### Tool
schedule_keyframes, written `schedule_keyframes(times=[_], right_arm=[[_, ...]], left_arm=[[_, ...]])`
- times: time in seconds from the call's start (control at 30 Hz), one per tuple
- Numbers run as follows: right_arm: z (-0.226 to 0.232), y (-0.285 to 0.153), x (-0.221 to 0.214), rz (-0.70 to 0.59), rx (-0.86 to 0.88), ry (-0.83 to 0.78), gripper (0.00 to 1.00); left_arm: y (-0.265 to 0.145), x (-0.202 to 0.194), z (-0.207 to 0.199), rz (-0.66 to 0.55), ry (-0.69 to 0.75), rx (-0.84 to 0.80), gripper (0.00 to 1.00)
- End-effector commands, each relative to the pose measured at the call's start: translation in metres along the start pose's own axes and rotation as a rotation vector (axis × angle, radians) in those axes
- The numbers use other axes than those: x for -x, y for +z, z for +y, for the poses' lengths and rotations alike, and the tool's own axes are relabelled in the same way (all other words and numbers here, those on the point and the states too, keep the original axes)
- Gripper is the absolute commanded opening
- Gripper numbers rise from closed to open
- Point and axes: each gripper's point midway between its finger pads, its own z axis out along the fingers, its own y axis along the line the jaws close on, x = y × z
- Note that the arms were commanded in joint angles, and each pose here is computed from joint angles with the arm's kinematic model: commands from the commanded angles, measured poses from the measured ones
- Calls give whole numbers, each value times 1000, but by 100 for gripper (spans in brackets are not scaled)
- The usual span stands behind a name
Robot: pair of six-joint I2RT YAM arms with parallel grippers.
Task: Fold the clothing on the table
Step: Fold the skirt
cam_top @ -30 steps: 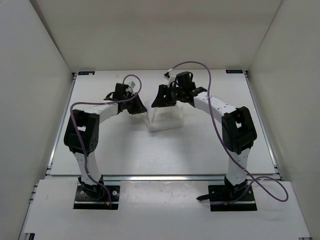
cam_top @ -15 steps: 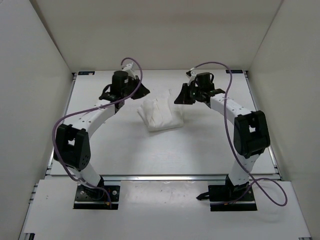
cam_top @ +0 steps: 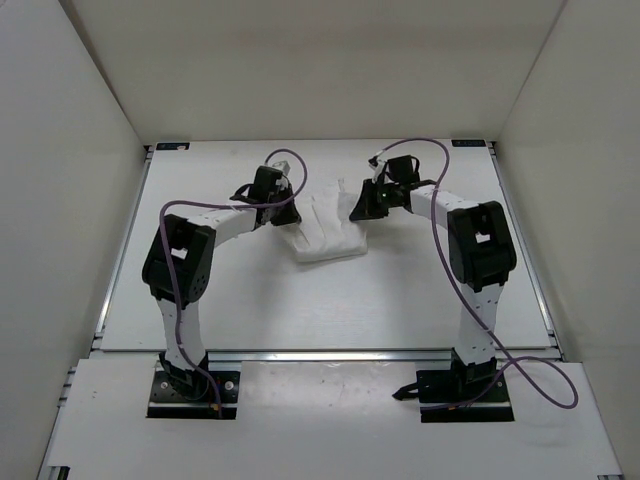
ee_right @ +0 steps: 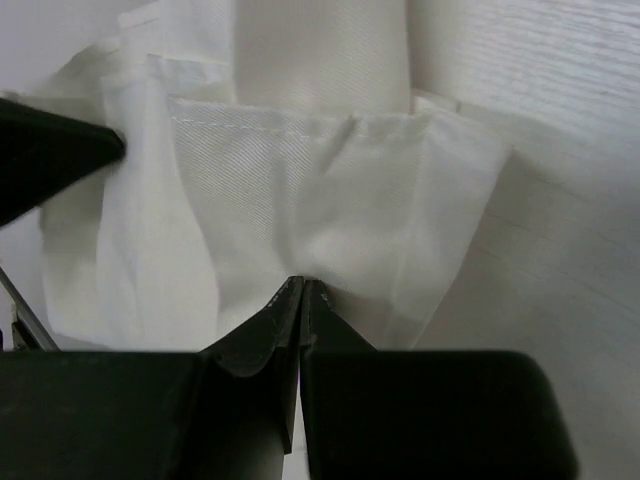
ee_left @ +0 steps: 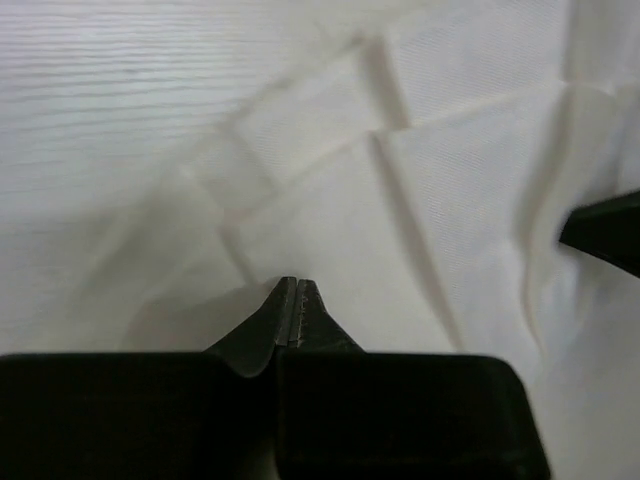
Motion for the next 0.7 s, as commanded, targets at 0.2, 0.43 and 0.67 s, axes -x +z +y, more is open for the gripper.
schedule_keyframes(times=[0.2, 0.43, 0.67], right_arm=[[-11, -7, 37, -45, 45, -24, 0], [95, -112, 137, -293, 304, -189, 47], [38, -157, 131, -312, -382, -251, 93]], left_arm=[[-7, 57, 33, -62, 3, 46, 0], [-74, 146, 8, -156, 110, 68, 57], [-142, 141, 4, -161, 283, 248, 99]])
